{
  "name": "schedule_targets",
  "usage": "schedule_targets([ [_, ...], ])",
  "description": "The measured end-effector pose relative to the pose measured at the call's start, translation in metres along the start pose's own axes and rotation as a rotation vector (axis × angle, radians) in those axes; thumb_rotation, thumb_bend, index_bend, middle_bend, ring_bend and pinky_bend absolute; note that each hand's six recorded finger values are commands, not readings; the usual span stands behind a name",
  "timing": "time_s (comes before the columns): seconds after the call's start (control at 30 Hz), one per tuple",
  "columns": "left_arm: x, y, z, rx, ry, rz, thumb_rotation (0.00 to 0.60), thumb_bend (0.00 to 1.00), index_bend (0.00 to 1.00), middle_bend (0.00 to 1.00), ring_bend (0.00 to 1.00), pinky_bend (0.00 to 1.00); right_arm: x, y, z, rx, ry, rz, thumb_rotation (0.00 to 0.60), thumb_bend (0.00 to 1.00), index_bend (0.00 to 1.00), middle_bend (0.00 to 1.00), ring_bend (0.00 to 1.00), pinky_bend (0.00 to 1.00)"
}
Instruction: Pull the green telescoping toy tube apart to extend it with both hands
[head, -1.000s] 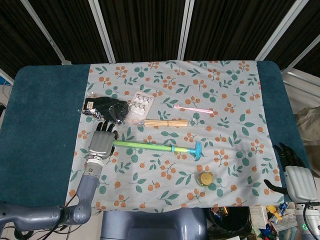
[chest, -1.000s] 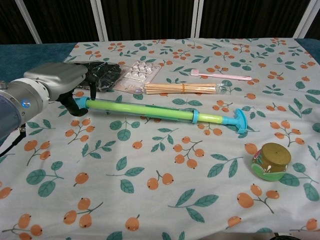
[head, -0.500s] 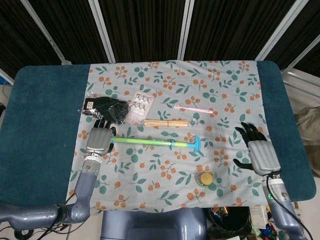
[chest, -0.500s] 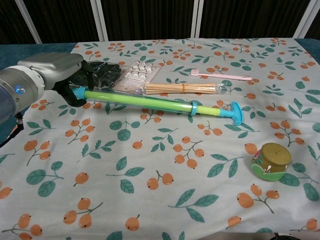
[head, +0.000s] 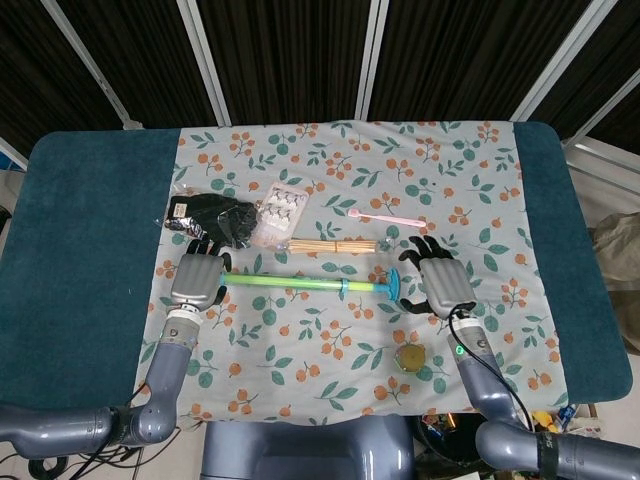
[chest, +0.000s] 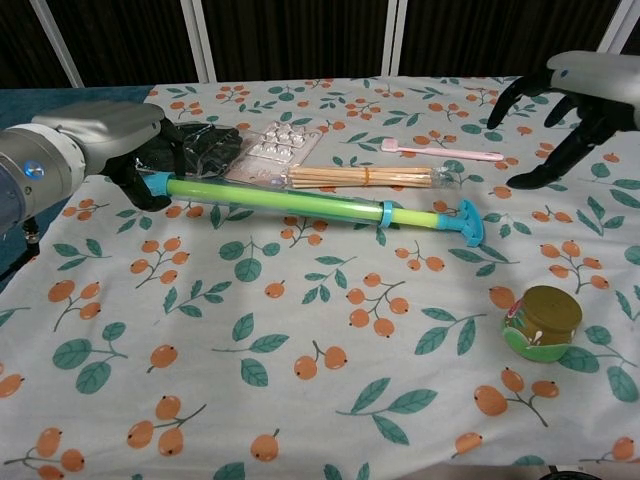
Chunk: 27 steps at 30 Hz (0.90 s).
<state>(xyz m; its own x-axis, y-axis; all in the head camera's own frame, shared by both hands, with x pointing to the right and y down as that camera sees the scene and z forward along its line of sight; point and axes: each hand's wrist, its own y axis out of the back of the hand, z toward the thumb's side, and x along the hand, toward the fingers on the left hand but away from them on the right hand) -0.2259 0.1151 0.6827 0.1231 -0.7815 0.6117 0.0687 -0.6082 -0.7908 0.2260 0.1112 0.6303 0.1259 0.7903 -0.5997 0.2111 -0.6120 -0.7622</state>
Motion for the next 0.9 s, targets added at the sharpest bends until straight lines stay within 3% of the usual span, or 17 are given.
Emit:
schedule_targets([
  [0.37, 0.002, -0.003, 0.006, -0.013, -0.013, -0.005, 0.600, 0.36, 0.52, 0.18, 0.02, 0.13, -0.031, -0.033, 0.006, -0.037, -0.092, 0.067, 0.600, 0.18, 0.39, 0.08, 0.04, 0.19],
  [0.9, 0.005, -0.006, 0.007, -0.035, -0.012, -0.009, 0.600, 0.36, 0.52, 0.18, 0.02, 0.13, -0.042, -0.065, -0.008, -0.089, -0.192, 0.112, 0.600, 0.19, 0.39, 0.08, 0.04, 0.19],
])
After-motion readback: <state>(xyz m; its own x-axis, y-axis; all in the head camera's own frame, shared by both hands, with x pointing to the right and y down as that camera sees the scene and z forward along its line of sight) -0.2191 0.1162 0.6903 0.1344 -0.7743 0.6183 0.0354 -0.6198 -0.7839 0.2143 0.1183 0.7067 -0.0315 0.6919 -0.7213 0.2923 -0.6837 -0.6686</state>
